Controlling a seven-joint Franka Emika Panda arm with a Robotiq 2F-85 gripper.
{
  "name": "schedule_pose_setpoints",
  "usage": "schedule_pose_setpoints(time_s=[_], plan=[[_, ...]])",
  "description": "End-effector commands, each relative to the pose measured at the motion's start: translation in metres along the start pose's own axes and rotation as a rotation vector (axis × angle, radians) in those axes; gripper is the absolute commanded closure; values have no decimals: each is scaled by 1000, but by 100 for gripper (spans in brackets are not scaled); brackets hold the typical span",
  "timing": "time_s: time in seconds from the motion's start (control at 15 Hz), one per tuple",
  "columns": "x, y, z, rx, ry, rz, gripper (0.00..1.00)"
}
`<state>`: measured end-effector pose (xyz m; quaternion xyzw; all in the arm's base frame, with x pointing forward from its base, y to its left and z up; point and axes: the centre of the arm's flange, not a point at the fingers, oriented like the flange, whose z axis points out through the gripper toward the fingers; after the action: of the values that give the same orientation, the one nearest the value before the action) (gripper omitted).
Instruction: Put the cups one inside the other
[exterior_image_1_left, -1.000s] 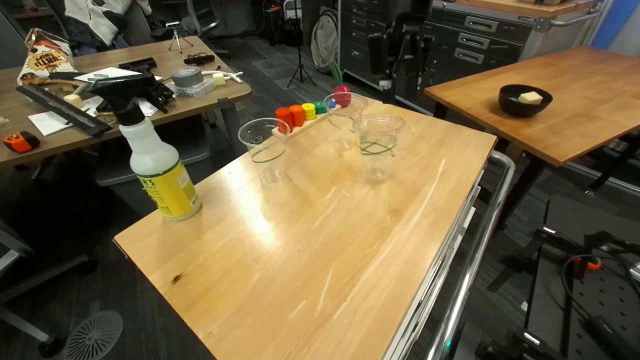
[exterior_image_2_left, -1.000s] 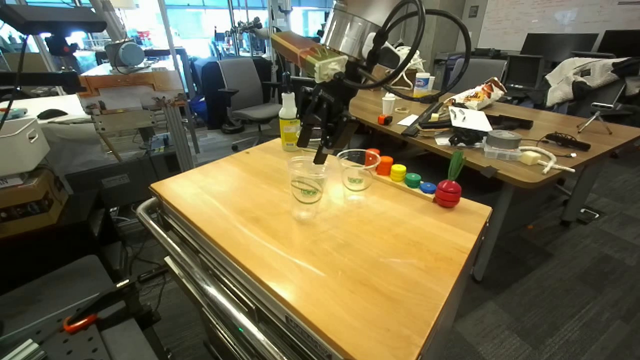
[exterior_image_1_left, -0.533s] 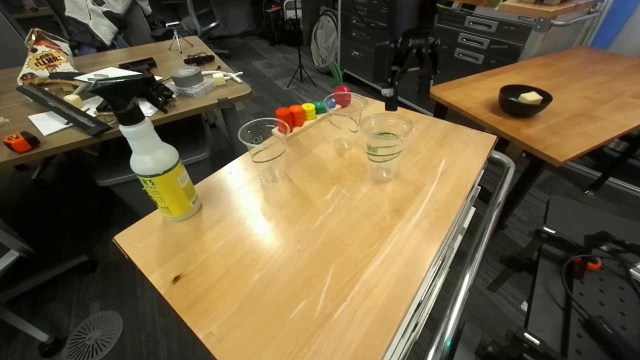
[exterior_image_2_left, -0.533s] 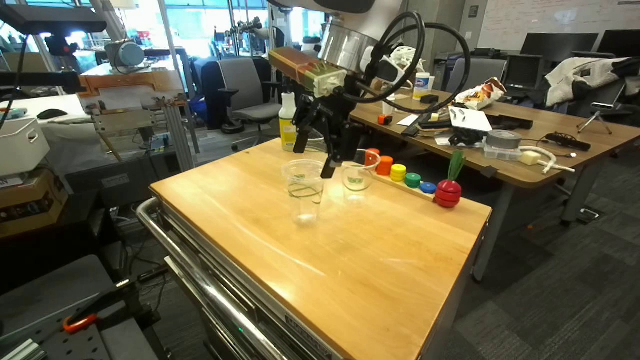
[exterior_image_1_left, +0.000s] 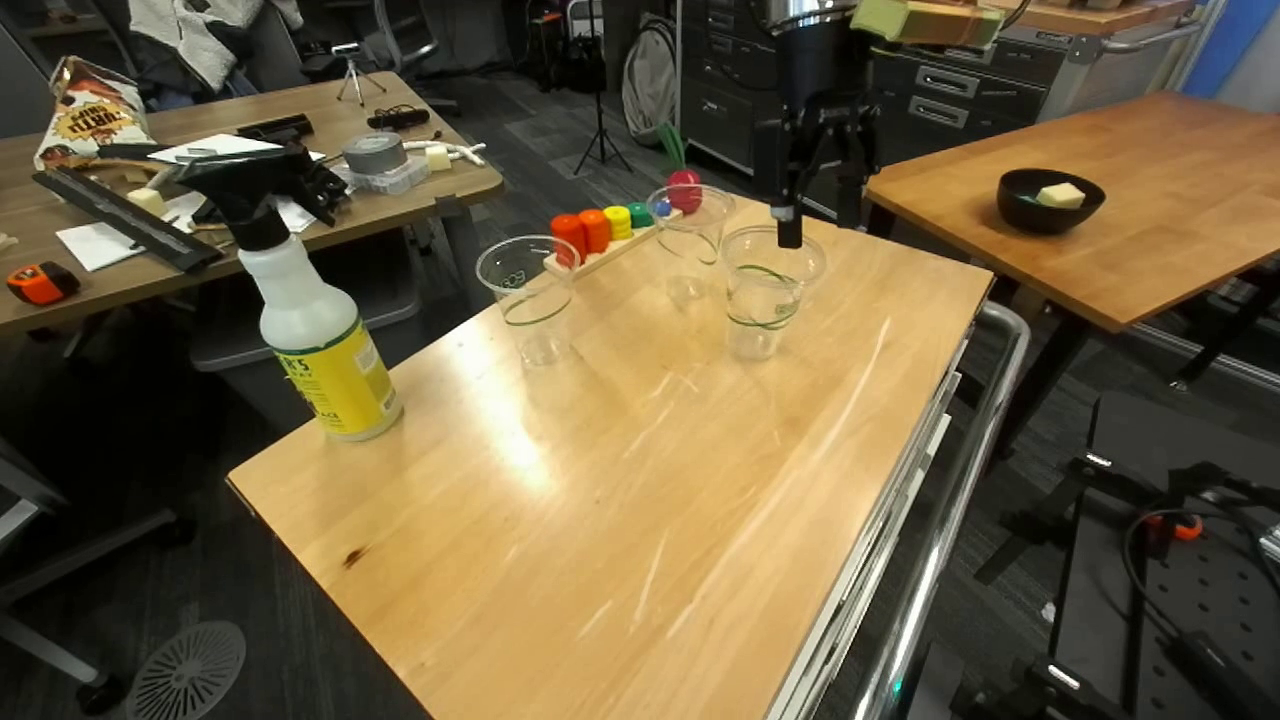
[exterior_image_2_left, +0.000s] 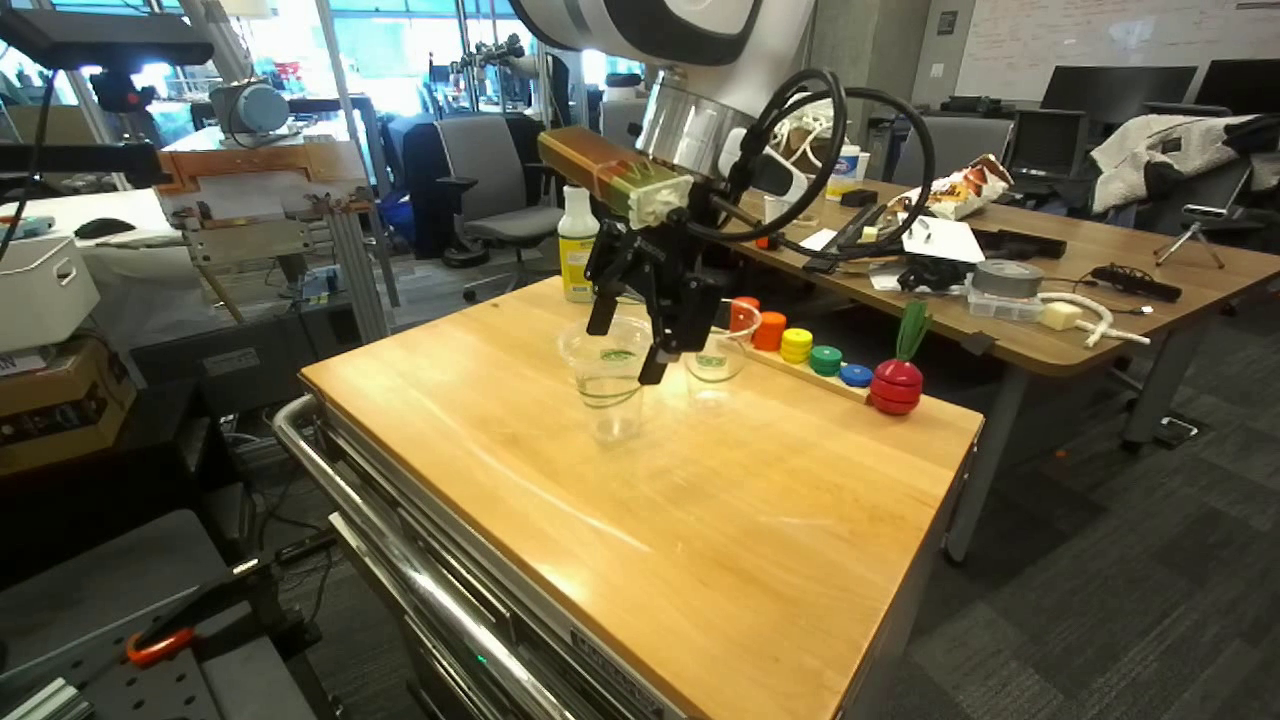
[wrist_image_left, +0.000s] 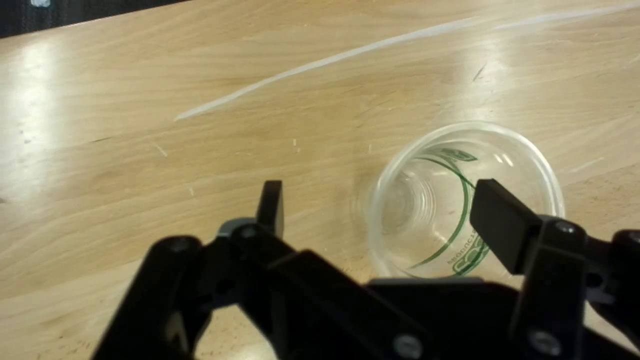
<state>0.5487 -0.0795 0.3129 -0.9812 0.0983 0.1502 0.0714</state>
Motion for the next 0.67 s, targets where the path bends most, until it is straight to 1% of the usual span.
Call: schedule_pose_setpoints(time_s=[0.0,0.07,0.4,0.47,0.6], plan=[[6,2,6,-4,11,2,37],[8,2,8,-6,8,4,47],[13,-1,17,-8,4,8,86],[13,-1,18,-8,4,9,91],[13,-3,19,-8,5,8,99]])
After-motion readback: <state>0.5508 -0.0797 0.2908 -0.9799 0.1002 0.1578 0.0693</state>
